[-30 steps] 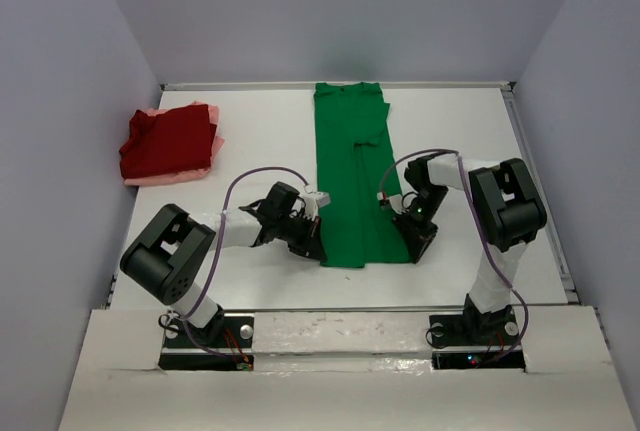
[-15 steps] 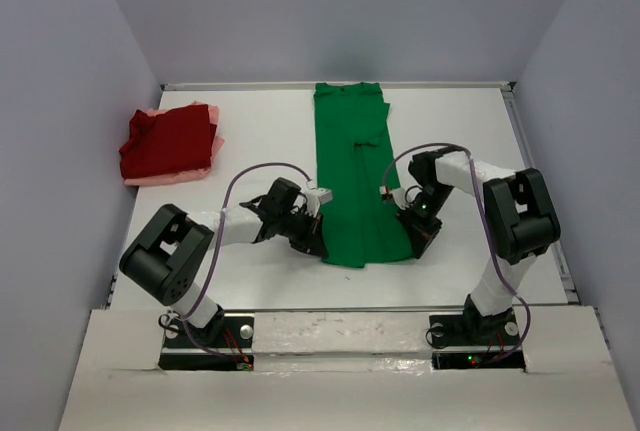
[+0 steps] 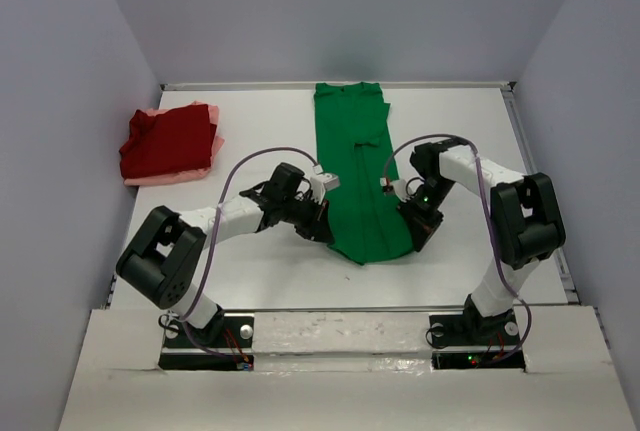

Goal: Fold and stack the t-shirts
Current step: Fold the rectangle-folded T-shirt at the center of the board.

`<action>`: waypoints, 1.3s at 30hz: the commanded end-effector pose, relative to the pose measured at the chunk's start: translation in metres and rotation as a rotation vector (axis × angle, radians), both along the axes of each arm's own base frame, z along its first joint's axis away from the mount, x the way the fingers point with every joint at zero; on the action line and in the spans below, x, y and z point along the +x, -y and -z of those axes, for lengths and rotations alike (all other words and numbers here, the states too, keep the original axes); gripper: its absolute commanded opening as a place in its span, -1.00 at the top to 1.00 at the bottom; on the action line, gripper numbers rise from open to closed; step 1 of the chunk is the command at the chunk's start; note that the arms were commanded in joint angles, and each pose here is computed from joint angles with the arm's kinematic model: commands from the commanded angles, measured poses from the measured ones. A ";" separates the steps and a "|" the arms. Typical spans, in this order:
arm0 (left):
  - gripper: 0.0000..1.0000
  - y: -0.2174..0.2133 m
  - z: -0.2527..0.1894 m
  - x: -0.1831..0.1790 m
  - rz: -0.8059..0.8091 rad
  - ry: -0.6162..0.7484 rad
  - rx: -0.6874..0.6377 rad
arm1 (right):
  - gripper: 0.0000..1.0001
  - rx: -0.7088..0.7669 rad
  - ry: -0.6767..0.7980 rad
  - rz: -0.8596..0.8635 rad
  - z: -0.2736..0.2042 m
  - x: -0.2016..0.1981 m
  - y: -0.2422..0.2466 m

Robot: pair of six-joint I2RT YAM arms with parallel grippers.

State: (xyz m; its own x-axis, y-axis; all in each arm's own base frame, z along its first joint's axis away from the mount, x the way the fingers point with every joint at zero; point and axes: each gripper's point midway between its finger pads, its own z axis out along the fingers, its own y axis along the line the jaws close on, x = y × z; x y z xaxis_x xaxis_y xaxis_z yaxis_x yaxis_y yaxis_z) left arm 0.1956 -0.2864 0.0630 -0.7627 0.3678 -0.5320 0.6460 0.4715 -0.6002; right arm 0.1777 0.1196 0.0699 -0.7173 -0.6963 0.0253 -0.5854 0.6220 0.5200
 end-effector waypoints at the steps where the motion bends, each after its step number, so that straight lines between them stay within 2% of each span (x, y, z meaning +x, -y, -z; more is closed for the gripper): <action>1: 1.00 0.012 -0.026 0.010 0.054 0.067 -0.051 | 1.00 0.041 0.034 -0.012 -0.020 0.009 -0.010; 6: 1.00 0.013 -0.024 0.014 0.083 0.042 -0.011 | 1.00 0.051 0.060 -0.006 -0.021 0.022 -0.015; 13: 1.00 0.016 -0.035 0.036 0.063 0.087 0.009 | 1.00 0.076 0.120 0.008 -0.025 0.044 -0.024; 16: 1.00 0.014 -0.046 0.055 0.055 0.155 0.011 | 1.00 0.069 0.151 0.009 -0.024 0.054 -0.025; 22: 1.00 0.007 -0.067 0.091 0.011 0.198 0.009 | 1.00 0.054 0.214 0.007 -0.027 0.074 -0.025; 27: 1.00 -0.002 -0.100 0.134 -0.054 0.280 -0.017 | 1.00 0.033 0.293 0.019 -0.032 0.101 -0.027; 32: 1.00 -0.001 -0.105 0.141 -0.055 0.315 -0.024 | 1.00 0.022 0.384 0.042 -0.037 0.129 -0.031; 39: 1.00 -0.001 -0.090 0.140 -0.038 0.284 -0.010 | 1.00 -0.003 0.461 0.079 -0.038 0.163 -0.031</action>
State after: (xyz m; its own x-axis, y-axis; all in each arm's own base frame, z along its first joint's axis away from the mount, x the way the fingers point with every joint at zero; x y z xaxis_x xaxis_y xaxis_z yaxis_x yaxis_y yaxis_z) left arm 0.3340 -0.2807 0.1476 -0.6161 0.3260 -0.7170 0.7497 0.5219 -0.4069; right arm 0.3120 0.1455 0.1019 -0.7123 -0.6581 -0.2440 -0.7015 0.6566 0.2770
